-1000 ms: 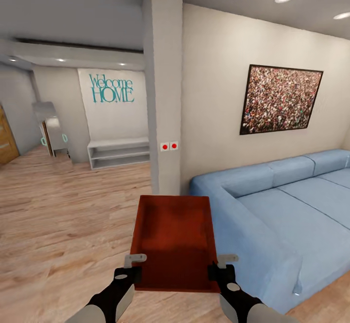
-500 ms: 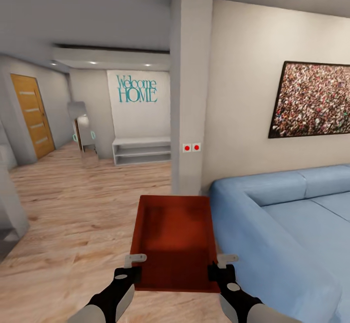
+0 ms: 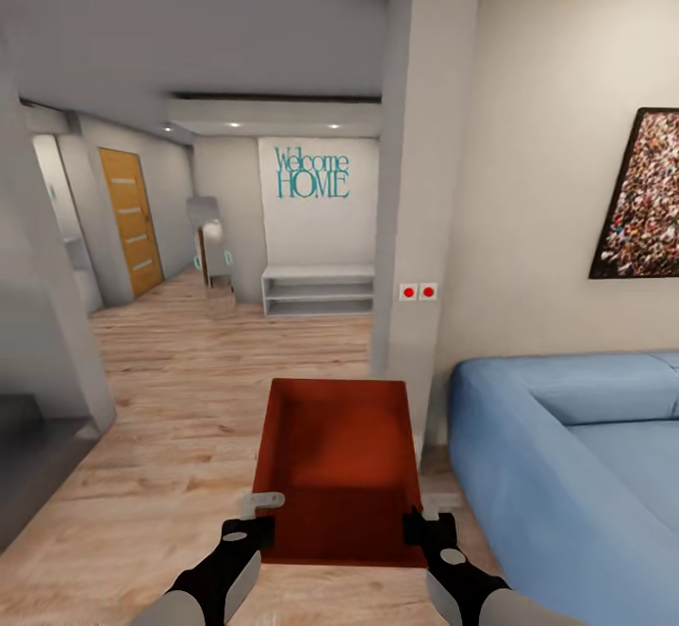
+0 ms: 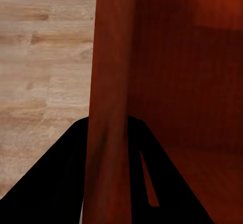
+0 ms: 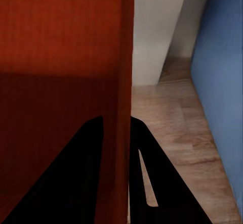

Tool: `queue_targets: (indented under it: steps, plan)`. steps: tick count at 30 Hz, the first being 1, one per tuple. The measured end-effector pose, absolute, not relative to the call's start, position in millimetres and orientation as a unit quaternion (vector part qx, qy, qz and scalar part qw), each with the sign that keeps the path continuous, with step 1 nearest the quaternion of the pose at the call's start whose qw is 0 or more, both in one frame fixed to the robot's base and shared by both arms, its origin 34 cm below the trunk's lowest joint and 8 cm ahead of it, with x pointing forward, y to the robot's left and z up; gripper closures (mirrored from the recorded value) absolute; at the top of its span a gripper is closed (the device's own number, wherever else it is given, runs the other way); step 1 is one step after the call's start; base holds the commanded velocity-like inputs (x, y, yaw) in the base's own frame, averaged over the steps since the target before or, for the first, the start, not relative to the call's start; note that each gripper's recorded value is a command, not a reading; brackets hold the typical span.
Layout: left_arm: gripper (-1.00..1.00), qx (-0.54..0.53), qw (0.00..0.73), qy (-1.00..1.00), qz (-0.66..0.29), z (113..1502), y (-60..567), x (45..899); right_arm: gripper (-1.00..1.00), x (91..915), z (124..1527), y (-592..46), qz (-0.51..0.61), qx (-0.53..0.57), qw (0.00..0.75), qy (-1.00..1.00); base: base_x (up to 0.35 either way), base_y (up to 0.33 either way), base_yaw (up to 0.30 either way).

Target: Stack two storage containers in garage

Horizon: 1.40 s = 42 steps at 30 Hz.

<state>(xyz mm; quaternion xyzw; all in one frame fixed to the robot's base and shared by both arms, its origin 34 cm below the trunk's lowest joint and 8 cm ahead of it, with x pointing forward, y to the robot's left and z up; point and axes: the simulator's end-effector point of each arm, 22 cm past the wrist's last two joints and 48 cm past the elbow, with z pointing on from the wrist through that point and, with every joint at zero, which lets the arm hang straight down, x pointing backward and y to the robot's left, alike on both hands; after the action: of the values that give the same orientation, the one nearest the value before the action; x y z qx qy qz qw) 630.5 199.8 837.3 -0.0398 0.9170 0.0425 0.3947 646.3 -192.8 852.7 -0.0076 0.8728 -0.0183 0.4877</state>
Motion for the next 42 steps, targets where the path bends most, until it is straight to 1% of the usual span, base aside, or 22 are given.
queue_targets:
  steps: [31, 40, 42]
  plan:
    - [1.0, -0.04, 0.395, 0.917, 0.042, 837.5, 199.9, 630.6, 1.0, 646.4, 852.9, -192.8, -0.018, -0.008, 0.488, 0.873, 0.12, 0.0, 0.3]
    - [1.0, -0.04, 0.395, 0.917, 0.042, 837.7, 199.9, 630.6, 1.0, 646.4, 853.0, -192.8, -0.018, -0.008, 0.488, 0.873, 0.169, 0.0, 0.3]
    - [1.0, -0.04, 0.395, 0.917, 0.042, 837.7, 200.0, 630.4, 1.0, 646.1, 853.1, -192.7, -0.018, -0.008, 0.488, 0.873, 0.278, 0.0, 0.141]
